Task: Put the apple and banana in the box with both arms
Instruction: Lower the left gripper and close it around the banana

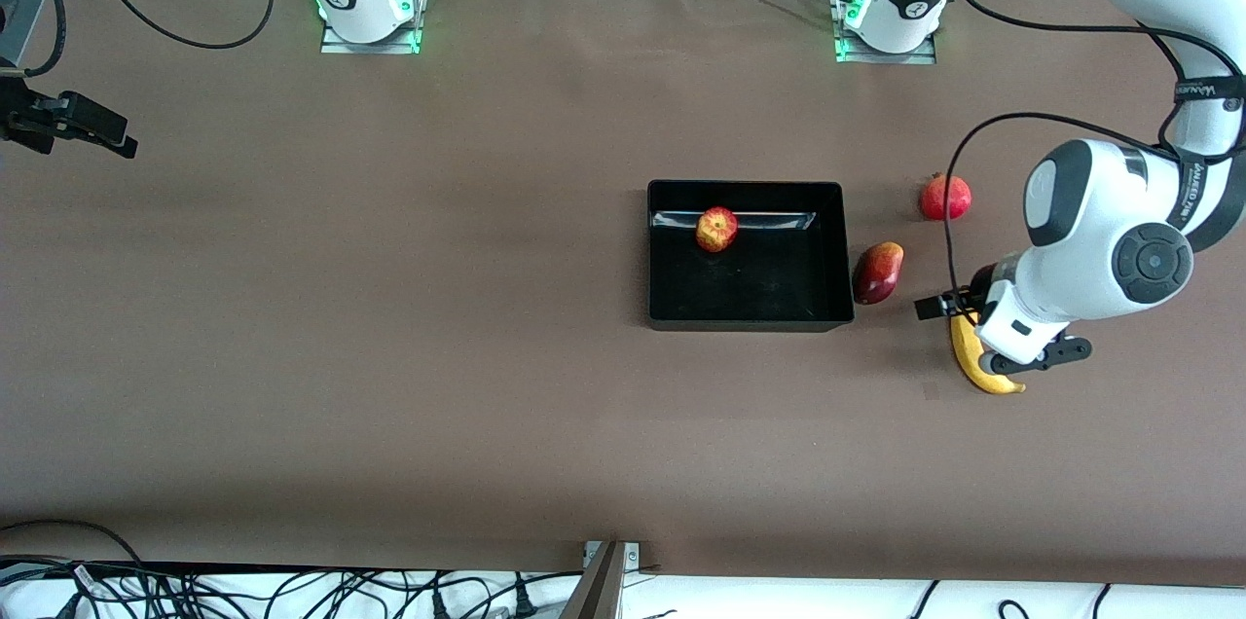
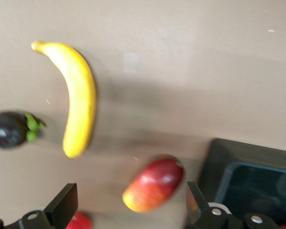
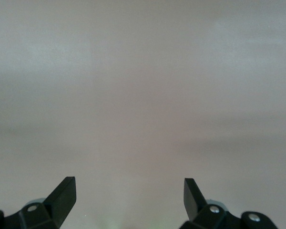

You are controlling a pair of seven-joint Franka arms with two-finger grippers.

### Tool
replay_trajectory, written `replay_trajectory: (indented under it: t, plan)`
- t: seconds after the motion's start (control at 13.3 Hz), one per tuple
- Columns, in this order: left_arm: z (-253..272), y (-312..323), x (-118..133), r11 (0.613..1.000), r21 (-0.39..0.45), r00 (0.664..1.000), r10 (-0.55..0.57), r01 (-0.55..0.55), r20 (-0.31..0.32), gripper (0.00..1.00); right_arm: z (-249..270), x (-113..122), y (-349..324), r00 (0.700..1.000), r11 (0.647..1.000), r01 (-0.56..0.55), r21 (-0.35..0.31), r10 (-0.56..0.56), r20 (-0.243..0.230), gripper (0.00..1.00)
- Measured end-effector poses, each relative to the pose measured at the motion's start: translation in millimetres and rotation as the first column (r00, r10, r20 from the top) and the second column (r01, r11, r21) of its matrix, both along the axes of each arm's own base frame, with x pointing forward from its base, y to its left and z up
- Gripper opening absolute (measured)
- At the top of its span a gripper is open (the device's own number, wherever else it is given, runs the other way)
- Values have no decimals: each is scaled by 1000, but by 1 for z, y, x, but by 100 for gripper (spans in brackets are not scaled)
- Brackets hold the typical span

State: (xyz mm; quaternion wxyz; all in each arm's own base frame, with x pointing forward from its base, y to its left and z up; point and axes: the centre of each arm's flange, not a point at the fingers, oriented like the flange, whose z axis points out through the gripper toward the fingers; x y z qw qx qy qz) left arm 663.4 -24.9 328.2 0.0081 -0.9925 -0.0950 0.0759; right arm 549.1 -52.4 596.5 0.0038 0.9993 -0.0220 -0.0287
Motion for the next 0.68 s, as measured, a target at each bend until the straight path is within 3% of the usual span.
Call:
replay_trajectory:
  t: [0.15,0.38,0.68]
  plan:
    - [-35,35,7,999,29,999,-37,36,14,100,0,0,0,1000,1000,0,0,0,0,100]
    - [-94,77,14,999,6,998,-39,38,48,100,0,0,0,1000,1000,0,0,0,0,100]
    - [-148,79,15,999,-8,997,-46,46,63,100,0,0,0,1000,1000,0,0,0,0,100]
